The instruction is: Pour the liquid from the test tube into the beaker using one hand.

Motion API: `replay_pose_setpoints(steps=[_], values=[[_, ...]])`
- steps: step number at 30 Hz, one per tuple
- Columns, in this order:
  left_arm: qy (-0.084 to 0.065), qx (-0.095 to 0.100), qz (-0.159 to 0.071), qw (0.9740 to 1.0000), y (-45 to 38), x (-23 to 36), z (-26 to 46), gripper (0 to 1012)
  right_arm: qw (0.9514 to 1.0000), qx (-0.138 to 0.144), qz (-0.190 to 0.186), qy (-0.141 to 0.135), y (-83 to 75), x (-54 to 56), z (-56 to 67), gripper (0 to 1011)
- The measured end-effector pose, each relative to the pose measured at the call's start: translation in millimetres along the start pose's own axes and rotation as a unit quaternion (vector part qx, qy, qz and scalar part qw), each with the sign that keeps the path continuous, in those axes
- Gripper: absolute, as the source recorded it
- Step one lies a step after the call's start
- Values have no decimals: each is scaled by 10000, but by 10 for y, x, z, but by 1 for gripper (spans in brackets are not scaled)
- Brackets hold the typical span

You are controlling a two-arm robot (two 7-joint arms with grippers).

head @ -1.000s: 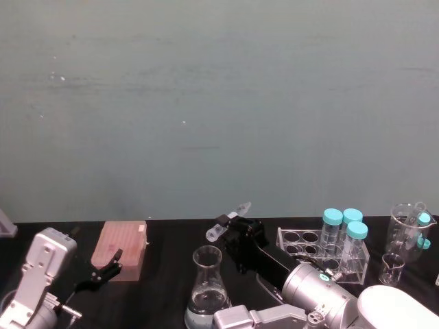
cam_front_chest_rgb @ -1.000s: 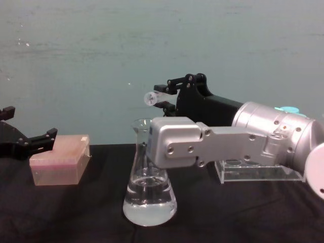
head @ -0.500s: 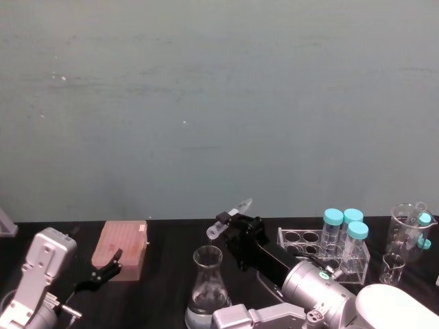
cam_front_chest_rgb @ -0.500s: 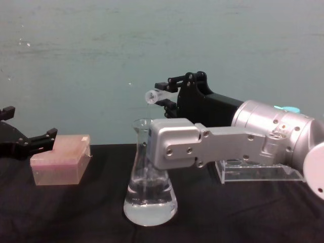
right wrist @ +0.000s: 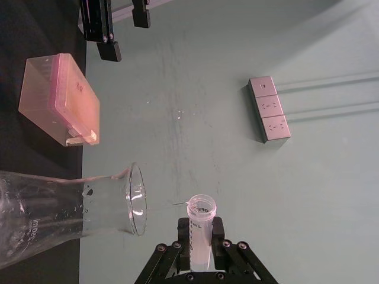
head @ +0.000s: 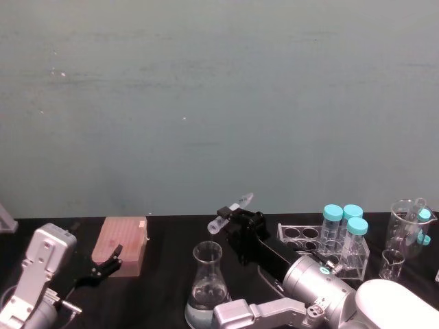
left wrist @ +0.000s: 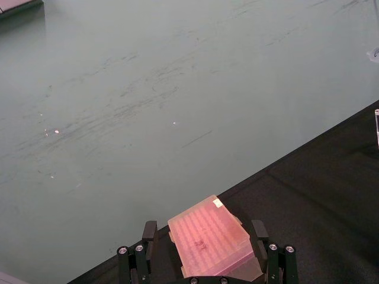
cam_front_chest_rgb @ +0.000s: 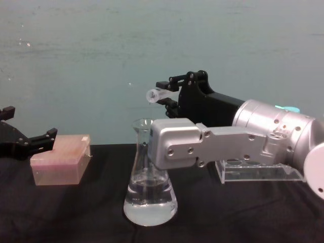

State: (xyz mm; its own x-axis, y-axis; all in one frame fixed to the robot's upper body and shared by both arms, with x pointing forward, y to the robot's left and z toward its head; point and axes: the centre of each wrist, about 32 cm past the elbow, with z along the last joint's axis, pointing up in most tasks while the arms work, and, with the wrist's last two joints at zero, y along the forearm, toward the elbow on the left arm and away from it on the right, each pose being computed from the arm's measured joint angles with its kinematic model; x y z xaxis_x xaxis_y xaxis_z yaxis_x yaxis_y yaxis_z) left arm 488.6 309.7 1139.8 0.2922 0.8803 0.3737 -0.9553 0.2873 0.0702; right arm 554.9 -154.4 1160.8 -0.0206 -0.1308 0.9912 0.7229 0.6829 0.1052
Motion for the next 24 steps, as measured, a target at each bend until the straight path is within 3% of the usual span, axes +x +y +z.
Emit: replay_pose_setpoints(steps=[24], values=[[0,0,0,10000,0,0,0,1000,9996,25,-65,-265,-25,-15,11,209]])
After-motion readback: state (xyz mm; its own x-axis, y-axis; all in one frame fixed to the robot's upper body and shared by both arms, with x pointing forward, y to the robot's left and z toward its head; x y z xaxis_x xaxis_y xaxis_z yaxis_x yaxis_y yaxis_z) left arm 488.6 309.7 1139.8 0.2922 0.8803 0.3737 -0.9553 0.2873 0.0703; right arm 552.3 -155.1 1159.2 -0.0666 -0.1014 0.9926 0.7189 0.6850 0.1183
